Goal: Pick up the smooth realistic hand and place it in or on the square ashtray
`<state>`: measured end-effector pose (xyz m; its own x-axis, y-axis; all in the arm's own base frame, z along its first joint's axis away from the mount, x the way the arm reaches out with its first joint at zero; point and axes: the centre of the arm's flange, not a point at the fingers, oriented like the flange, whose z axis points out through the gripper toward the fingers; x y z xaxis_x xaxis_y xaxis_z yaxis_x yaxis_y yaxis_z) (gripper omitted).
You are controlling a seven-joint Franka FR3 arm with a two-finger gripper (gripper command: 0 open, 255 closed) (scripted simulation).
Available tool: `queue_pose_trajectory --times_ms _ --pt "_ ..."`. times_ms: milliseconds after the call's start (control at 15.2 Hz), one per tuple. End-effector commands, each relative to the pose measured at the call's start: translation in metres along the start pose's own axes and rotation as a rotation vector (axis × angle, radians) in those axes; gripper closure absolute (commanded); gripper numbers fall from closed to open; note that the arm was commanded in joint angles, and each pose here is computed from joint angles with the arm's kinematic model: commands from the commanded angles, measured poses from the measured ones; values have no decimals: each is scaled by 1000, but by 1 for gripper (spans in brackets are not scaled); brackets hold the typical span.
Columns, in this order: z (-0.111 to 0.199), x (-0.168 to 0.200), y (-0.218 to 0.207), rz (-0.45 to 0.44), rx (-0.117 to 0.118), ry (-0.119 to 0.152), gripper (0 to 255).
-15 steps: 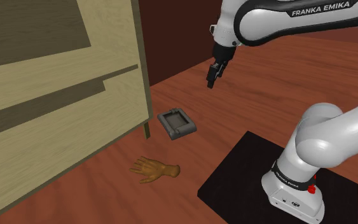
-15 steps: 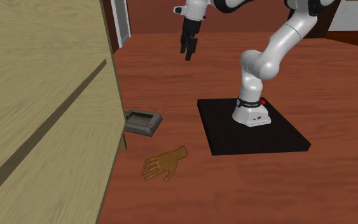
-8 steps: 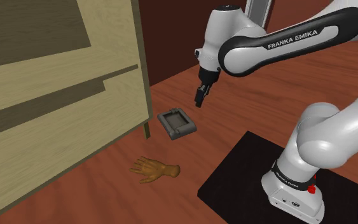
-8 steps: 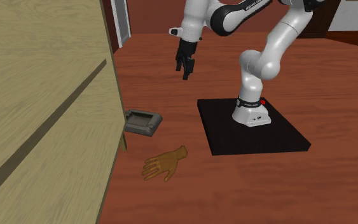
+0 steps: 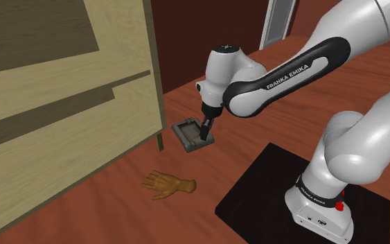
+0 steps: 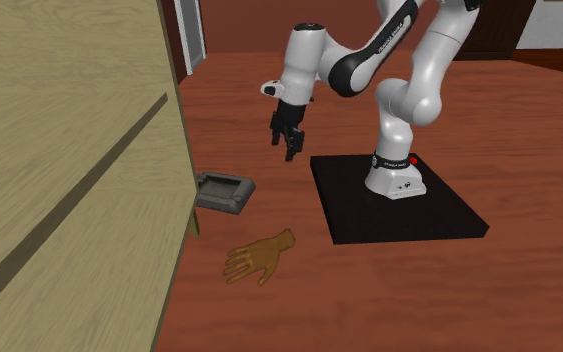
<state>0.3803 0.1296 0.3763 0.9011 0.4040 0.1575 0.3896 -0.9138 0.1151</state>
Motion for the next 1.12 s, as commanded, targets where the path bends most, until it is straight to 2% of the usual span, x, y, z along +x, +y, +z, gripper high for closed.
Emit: queue_pose_trajectory --times_ms 0,1056 --pt "22 7 -14 -30 6 4 0" --pt "186 34 -137 -262 48 16 0"
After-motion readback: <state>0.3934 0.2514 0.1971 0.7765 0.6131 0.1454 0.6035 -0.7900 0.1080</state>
